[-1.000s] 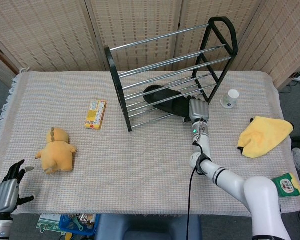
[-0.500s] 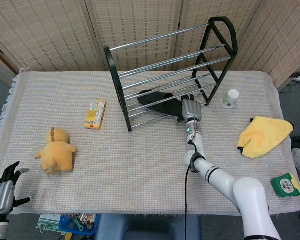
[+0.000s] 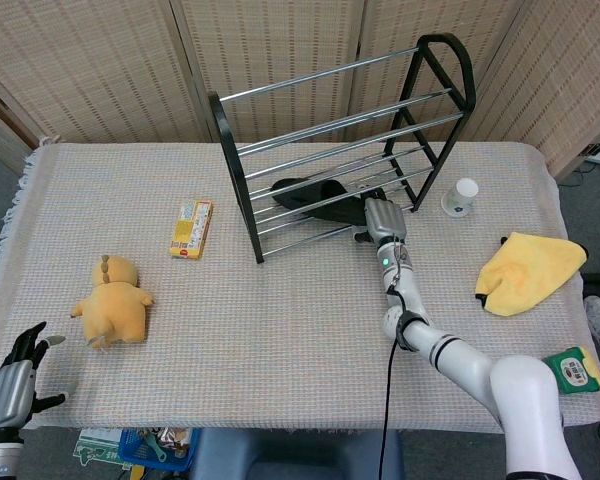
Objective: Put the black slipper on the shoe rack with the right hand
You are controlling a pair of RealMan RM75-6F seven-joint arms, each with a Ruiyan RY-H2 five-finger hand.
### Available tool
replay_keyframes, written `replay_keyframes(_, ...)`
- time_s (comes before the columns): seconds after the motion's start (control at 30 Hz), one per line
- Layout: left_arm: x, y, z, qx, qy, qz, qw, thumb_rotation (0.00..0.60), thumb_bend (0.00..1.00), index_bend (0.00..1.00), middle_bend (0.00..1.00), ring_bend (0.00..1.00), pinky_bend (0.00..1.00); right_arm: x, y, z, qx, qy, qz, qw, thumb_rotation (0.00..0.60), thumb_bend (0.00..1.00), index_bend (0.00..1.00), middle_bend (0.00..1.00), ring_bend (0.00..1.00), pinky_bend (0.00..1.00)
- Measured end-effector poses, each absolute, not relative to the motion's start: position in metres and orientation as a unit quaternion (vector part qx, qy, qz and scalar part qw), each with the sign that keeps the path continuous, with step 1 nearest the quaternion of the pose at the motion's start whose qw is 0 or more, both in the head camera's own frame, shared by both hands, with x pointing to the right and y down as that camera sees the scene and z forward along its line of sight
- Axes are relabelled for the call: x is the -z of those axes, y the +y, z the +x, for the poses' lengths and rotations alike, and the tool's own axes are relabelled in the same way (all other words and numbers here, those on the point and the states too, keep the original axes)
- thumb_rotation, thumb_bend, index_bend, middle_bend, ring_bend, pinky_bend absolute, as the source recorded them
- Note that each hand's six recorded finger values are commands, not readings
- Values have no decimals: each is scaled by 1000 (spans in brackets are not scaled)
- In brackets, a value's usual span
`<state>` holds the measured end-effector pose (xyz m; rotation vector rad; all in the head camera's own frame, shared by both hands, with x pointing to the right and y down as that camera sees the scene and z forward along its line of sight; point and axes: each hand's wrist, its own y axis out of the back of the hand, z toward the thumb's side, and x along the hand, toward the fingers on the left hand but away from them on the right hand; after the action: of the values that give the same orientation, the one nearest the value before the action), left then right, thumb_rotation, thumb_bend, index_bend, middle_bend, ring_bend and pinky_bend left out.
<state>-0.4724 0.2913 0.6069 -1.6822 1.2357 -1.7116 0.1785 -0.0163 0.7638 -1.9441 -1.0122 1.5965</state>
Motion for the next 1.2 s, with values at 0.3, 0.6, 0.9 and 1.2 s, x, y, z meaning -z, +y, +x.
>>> replay_keyframes(0.3, -606, 289, -471, 618, 445, -608, 222, 600, 233, 271, 78, 44, 239, -762, -12, 178, -562, -362, -710, 223, 600, 0, 0, 58, 0, 201)
replay_keyframes(0.6, -606, 292, -475, 623, 445, -605, 219, 600, 233, 271, 78, 44, 239, -758, -12, 177, -558, -357, -709, 240, 600, 0, 0, 59, 0, 198)
replay_keyframes(0.9, -606, 292, -471, 620, 444, -609, 219, 600, 233, 271, 78, 44, 239, -759, -2, 212, -589, -313, -693, 271, 600, 204, 0, 158, 45, 172)
replay_keyframes(1.2, -605, 291, -468, 617, 443, -611, 222, 600, 233, 267, 78, 44, 239, -769, 13, 233, -601, -293, -698, 258, 600, 206, 0, 170, 71, 172)
